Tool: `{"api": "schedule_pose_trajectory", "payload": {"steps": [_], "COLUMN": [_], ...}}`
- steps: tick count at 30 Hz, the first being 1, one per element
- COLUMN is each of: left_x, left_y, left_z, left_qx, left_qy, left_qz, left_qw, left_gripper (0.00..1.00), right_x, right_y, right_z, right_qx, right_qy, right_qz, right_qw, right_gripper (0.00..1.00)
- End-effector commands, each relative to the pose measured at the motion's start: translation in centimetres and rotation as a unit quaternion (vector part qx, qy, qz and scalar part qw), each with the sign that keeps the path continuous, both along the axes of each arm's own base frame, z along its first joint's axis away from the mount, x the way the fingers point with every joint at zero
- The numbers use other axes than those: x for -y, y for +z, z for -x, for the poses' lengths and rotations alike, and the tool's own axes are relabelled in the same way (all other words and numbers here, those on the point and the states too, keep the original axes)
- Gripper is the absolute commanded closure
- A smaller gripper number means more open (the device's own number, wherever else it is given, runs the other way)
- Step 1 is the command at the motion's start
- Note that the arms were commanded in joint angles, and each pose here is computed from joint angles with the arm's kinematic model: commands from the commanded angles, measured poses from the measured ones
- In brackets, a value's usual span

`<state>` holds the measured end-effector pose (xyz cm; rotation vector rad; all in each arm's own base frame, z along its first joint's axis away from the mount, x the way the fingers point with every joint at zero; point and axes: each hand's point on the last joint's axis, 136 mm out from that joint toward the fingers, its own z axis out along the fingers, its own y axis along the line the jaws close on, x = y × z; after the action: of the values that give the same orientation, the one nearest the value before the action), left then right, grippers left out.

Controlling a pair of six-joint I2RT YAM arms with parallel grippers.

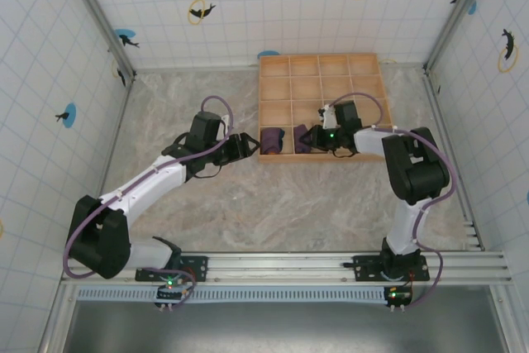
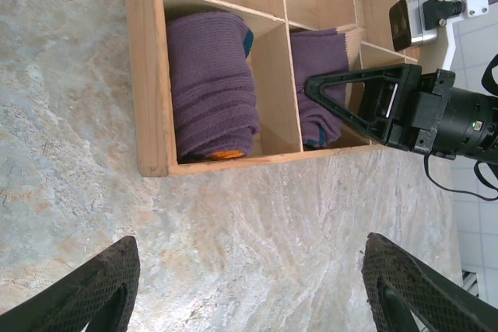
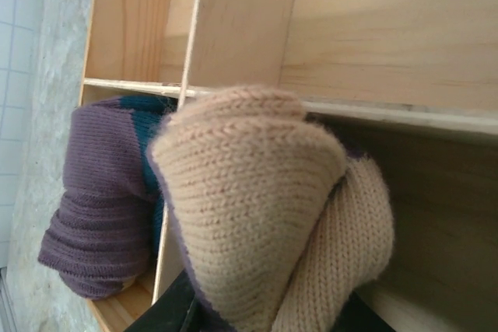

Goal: Roll the socks

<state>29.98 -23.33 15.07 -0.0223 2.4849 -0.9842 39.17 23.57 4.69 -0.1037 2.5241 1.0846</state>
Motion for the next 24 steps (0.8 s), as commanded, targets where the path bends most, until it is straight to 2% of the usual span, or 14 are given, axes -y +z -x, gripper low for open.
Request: {"api": "schedule_pose_trajectory", "payload": {"steps": [1, 8, 12, 24], "left_x": [-0.5, -0.1, -0.1, -0.1], "left_y": [-0.2, -0.1, -0.1, -0.1], "left_z": [0.1, 0.1, 0.2, 0.1], "left_qx": [0.005, 0.004, 0.005, 0.006], "left_qy": [0.000, -0.008, -0.008, -0.010], "left_qz": [-0.004, 0.004, 0.003, 0.002], "left_qw": [1.000, 1.000, 1.000, 1.000], "left_gripper": [0.24, 0.25, 0.25, 0.25], "right_x": [-0.6, -1.6, -0.9, 0.7], "right_y": [-0.5, -1.8, -2.7, -2.9], "right_z": [0.3, 0.9, 0.9, 0.5], "right_qx": [-0.035, -0.090, -0.093, -0.091], "right_qy": [-0.002, 0.012, 0.007, 0.006], "right_qz": [-0.002, -0.005, 0.049, 0.119], "right_qw": [0.999, 0.996, 0.994, 0.989], "right_gripper": [0.99, 0.96, 0.89, 0.54]}}
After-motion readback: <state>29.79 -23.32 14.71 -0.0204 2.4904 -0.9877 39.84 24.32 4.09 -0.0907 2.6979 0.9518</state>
